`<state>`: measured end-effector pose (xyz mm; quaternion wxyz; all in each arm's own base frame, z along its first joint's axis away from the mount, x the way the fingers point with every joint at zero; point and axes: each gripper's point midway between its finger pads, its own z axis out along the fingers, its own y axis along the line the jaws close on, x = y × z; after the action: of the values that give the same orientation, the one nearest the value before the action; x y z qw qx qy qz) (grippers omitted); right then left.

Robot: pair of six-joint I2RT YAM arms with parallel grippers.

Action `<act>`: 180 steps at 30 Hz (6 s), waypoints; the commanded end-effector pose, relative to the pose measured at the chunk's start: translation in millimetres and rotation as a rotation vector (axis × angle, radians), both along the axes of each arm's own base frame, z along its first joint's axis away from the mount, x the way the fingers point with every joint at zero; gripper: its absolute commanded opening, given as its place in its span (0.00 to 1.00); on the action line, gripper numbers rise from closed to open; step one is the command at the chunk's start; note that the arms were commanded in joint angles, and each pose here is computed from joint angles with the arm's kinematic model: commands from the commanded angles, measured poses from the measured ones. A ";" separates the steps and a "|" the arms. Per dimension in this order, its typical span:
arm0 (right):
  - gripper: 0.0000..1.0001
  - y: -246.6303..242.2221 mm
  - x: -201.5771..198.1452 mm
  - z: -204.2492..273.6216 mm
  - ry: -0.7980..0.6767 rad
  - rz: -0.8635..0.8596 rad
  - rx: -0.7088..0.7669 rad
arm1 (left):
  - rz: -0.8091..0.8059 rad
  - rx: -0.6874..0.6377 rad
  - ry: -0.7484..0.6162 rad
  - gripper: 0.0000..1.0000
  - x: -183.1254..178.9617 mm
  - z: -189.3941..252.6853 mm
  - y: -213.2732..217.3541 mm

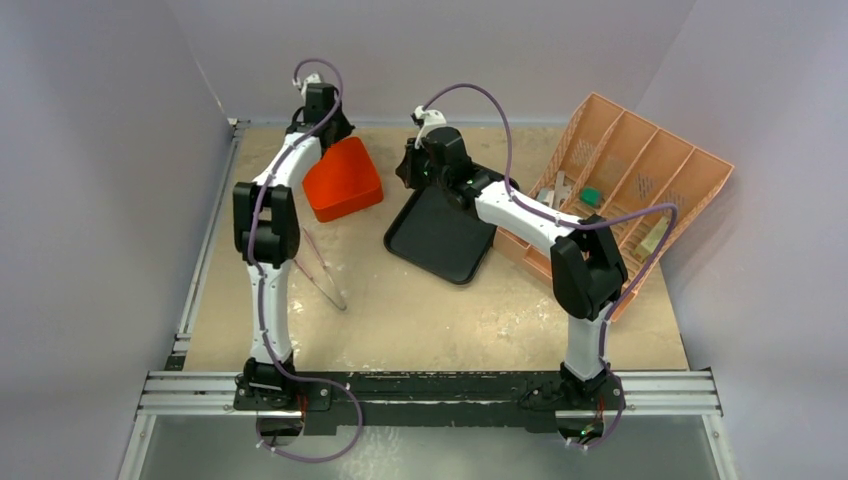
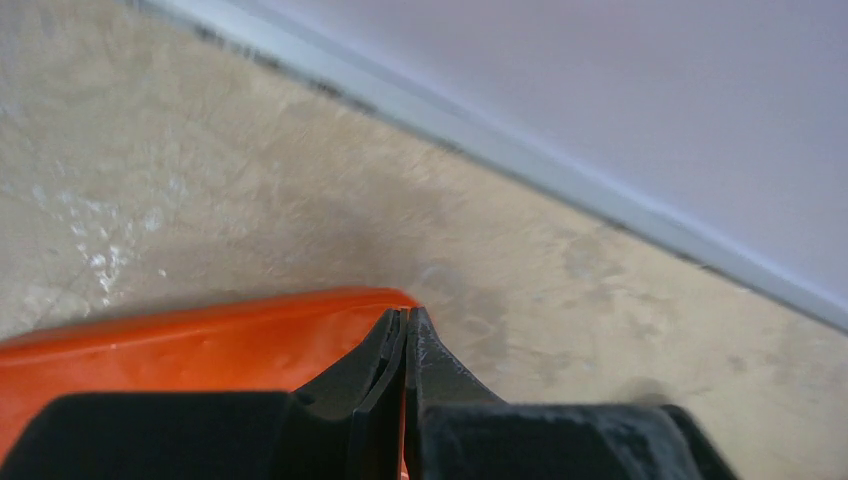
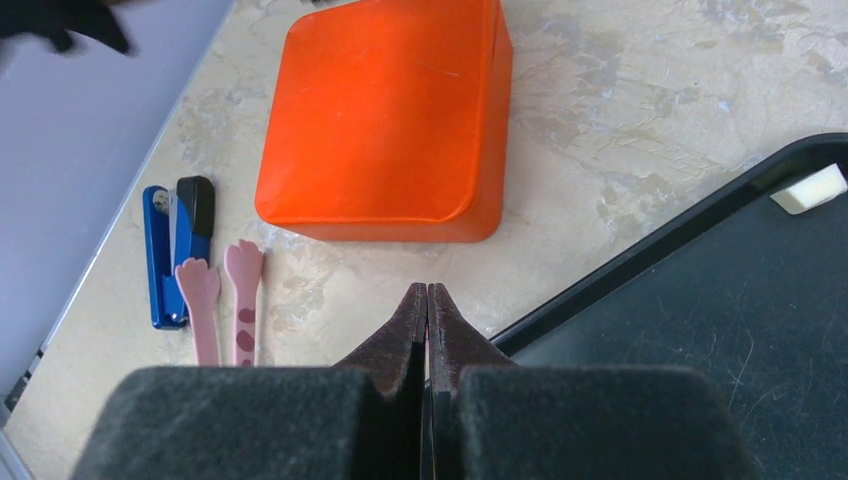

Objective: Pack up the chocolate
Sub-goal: Close the box lid on the packing box.

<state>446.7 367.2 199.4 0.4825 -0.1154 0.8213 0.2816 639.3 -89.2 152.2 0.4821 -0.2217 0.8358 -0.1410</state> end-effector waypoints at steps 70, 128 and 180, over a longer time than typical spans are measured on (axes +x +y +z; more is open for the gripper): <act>0.88 18.6 -42.2 9.8 0.055 0.056 0.044 | 0.079 -0.014 0.052 0.26 -84.5 51.6 113.5; 0.03 68.8 26.8 -210.6 0.459 -0.069 0.092 | 0.034 -0.310 0.272 0.19 -130.6 -73.2 71.2; 0.30 61.1 81.2 -137.7 0.366 0.016 0.082 | -0.028 -0.307 0.331 0.26 -141.6 -73.4 37.7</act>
<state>517.3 428.3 33.1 0.3121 -0.0091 0.8874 0.3392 488.4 -35.7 50.2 0.2824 -0.2986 0.8944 -0.1764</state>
